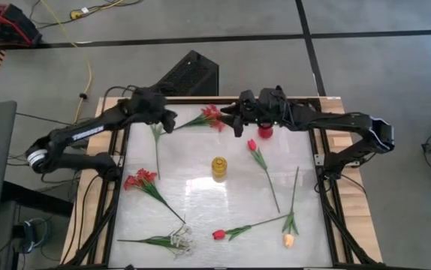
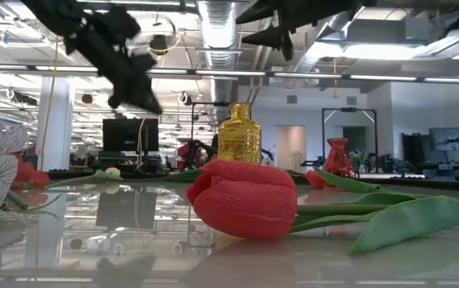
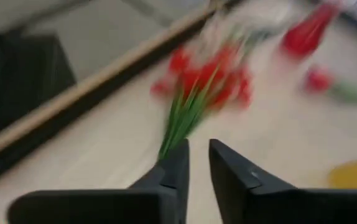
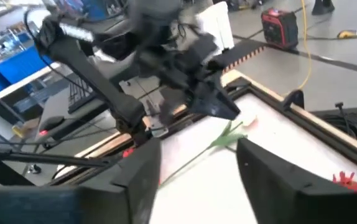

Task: Sort flowers into vase by color
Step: Put the top red flowers into the red vase

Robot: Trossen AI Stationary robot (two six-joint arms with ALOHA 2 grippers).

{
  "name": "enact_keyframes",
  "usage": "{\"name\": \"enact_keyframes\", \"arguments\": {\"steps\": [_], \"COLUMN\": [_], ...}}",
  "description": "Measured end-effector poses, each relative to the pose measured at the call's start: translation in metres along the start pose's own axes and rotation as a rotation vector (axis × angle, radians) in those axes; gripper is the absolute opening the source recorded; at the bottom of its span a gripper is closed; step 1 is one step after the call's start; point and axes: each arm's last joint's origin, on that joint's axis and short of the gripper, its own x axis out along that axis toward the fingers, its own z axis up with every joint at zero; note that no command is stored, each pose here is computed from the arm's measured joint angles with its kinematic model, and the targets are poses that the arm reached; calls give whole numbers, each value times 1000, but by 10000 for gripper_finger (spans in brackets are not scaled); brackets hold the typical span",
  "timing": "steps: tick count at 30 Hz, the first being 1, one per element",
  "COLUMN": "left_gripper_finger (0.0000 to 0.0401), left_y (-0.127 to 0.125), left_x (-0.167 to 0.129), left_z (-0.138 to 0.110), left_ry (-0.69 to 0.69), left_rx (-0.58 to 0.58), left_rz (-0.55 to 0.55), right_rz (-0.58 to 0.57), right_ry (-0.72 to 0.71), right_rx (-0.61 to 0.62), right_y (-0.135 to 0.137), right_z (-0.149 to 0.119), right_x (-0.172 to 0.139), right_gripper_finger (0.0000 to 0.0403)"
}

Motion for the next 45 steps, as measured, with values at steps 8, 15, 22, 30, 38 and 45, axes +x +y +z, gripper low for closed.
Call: {"name": "enact_keyframes", "arguments": {"steps": [8, 15, 22, 30, 38, 45], "left_gripper_finger": [162, 176, 176, 99, 12, 3], "left_y": [17, 21, 25, 26, 23, 18], "left_x": [63, 98, 115, 116, 95, 44], "left_z": [-16, -29, -40, -43, -29, 20], "left_ry": [264, 398, 452, 476, 404, 44], "left_rx": [144, 222, 230, 226, 195, 63], "left_rz": [-9, -10, -12, -5, 30, -39], "right_rz": [34, 44, 40, 35, 25, 45], "right_ry": [20, 88, 124, 130, 118, 101], "right_rx": [-12, -15, -17, -16, -14, -15], "right_y": [11, 19, 21, 20, 17, 20], "right_z": [-5, -15, -19, -20, -18, -18], "right_x": [1, 1, 1, 1, 1, 3], "right_gripper_finger": [270, 270, 270, 270, 270, 270]}}
